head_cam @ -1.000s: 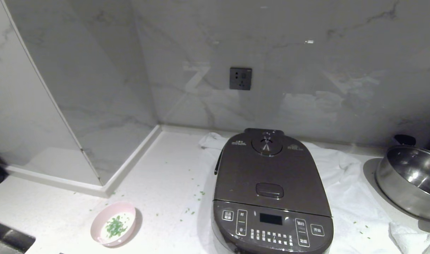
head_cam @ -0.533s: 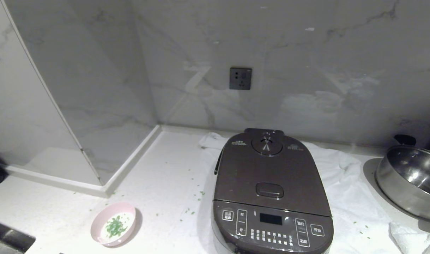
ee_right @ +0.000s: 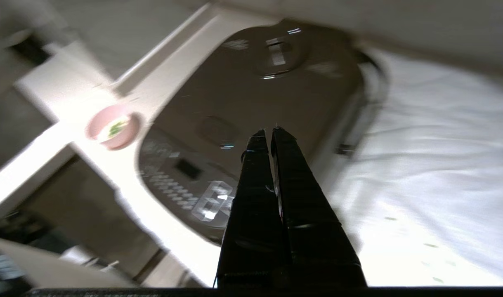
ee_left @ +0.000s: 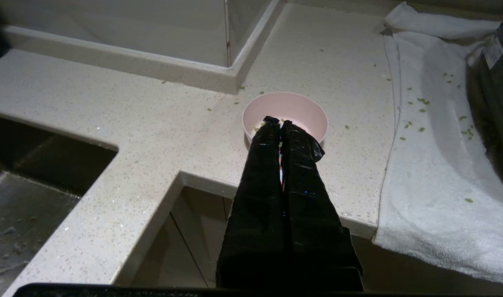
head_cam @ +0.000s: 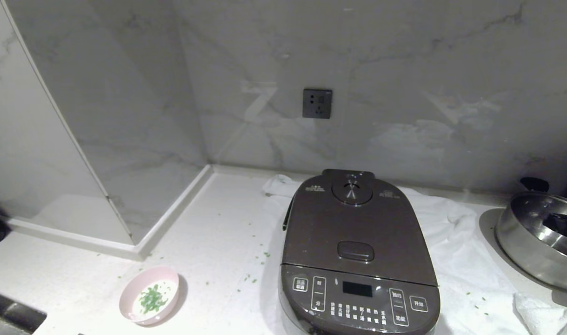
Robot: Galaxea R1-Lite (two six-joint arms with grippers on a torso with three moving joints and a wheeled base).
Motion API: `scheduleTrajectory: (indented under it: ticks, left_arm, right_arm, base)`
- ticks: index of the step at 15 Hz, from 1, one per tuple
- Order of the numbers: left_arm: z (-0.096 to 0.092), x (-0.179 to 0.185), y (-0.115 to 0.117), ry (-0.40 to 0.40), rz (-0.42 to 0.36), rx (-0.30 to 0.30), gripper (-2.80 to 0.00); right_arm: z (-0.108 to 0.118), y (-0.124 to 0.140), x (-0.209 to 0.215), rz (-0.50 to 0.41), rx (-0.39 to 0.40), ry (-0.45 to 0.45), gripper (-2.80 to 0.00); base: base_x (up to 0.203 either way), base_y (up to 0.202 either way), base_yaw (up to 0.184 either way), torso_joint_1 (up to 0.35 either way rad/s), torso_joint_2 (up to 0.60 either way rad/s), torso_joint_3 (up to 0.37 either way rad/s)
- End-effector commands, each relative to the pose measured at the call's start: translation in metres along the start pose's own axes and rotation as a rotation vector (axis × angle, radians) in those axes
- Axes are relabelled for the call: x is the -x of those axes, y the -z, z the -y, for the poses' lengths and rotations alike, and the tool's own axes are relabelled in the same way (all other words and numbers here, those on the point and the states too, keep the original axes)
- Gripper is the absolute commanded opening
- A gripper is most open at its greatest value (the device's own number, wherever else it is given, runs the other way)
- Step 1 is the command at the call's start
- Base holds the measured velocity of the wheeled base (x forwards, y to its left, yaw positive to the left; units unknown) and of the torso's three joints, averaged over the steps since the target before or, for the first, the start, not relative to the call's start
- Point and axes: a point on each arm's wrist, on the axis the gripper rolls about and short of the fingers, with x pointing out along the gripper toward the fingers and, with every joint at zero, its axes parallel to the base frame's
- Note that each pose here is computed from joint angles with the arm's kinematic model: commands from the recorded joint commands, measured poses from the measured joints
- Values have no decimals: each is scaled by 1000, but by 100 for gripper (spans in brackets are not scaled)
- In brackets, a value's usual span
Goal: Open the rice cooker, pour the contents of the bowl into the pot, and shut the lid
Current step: Open the rice cooker
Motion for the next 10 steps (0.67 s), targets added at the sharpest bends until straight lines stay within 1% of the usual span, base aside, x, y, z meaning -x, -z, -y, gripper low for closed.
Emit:
scheduleTrajectory:
  ticks: [1,2,4,6,7,10]
  left_arm:
    - [0,0,0,0,0,0,-280]
    - [0,0,0,0,-1,0,-280]
    - [0,0,0,0,-1,0,-280]
    - [0,0,0,0,0,0,-280]
    - [0,0,0,1,0,0,-280]
    - [0,0,0,1,0,-1,-280]
  right_arm:
    - [-4,-9,-41,-130,-52,-98,-280]
    - [-11,-10,-50,-157,-67,-118,-280]
    - [-23,-7,-69,-223,-95,-124,-280]
    - [-29,-1,-91,-312,-162,-95,-280]
    - [-29,3,-102,-353,-179,-77,-280]
    - [-29,15,-129,-437,-187,-21,-280]
  base:
    - [0,0,0,0,0,0]
    - [0,0,0,0,0,0]
    - [0,0,0,0,0,0]
    - [0,0,0,0,0,0]
    - [0,0,0,0,0,0]
    - [0,0,0,0,0,0]
